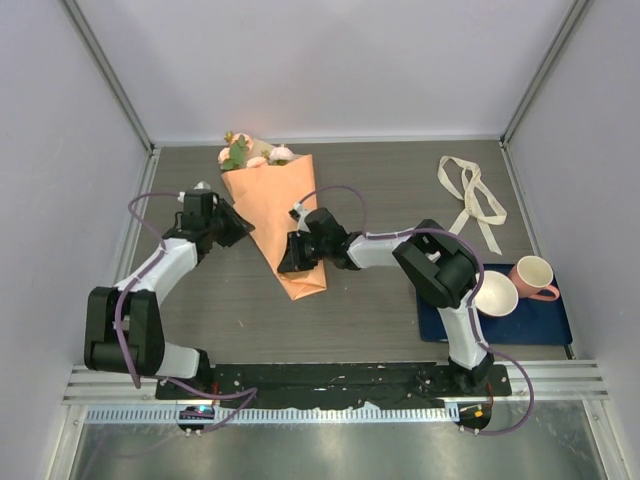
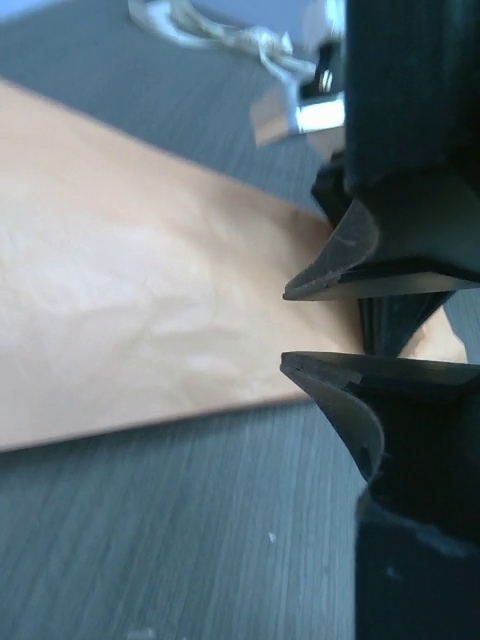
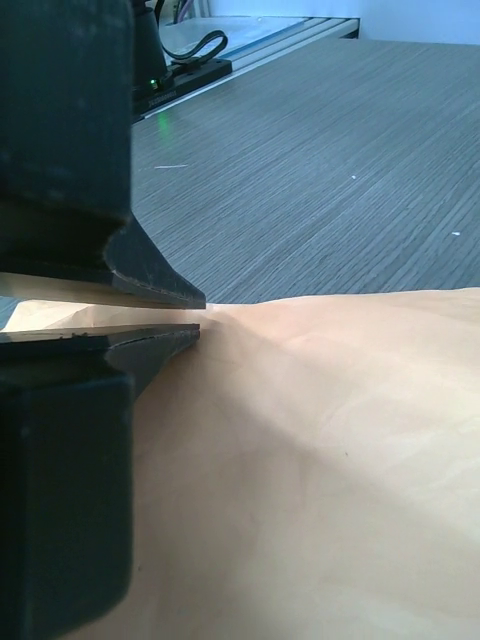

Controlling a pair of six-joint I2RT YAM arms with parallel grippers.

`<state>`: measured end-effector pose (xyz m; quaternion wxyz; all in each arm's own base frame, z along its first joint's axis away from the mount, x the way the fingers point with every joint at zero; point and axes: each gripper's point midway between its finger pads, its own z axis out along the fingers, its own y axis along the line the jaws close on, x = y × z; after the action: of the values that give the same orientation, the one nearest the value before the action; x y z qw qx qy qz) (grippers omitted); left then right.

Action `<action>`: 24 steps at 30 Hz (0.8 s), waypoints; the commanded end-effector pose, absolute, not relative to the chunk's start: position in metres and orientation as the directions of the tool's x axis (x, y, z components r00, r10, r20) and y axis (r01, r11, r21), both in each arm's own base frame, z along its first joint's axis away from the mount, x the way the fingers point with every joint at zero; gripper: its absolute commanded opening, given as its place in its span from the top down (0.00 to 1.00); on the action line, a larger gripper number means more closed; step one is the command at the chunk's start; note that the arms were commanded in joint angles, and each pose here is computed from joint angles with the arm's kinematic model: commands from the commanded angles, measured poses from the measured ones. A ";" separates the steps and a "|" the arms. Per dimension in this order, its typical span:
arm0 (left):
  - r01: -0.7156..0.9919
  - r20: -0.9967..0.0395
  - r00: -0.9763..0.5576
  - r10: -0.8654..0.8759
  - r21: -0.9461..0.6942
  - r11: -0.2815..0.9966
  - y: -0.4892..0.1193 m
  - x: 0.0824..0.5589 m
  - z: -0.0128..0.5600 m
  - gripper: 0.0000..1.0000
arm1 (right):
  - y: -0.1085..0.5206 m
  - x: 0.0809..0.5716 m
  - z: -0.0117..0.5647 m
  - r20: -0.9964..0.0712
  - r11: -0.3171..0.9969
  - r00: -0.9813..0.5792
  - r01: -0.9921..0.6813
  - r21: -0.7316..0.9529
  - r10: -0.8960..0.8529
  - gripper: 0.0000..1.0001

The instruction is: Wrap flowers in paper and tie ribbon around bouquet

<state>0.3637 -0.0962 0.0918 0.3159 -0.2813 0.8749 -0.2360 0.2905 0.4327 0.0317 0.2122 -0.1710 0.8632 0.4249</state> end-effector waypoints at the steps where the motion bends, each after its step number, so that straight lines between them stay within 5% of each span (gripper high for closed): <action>1: -0.260 -0.379 -0.652 -0.657 -0.702 0.663 -0.119 0.382 0.122 0.78 | 0.436 0.295 0.044 -0.522 0.550 -0.849 -0.476 0.687 -0.083 0.82; 6: -0.270 -0.255 -0.735 -0.628 -0.739 0.617 -0.144 0.403 0.092 1.00 | 0.438 0.298 0.050 -0.517 0.551 -0.853 -0.466 0.693 -0.070 0.83; 14: -0.439 -0.187 -0.734 -0.652 -0.603 0.667 -0.121 0.394 0.016 1.00 | 0.443 0.293 0.068 -0.505 0.505 -0.860 -0.467 0.725 -0.071 0.77; 20: -0.478 -0.175 -0.723 -0.669 -0.573 0.666 -0.111 0.388 -0.002 1.00 | 0.433 0.298 0.087 -0.502 0.476 -0.864 -0.458 0.751 -0.038 0.62; 24: -0.485 -0.178 -0.726 -0.664 -0.553 0.678 -0.106 0.386 -0.007 1.00 | 0.427 0.293 0.070 -0.483 0.498 -0.874 -0.445 0.744 -0.059 0.62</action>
<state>0.3926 -0.1262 0.0206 0.1930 -0.3048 0.8853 -0.2934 0.2917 0.4266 0.0435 0.1834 -0.1425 0.8597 0.4549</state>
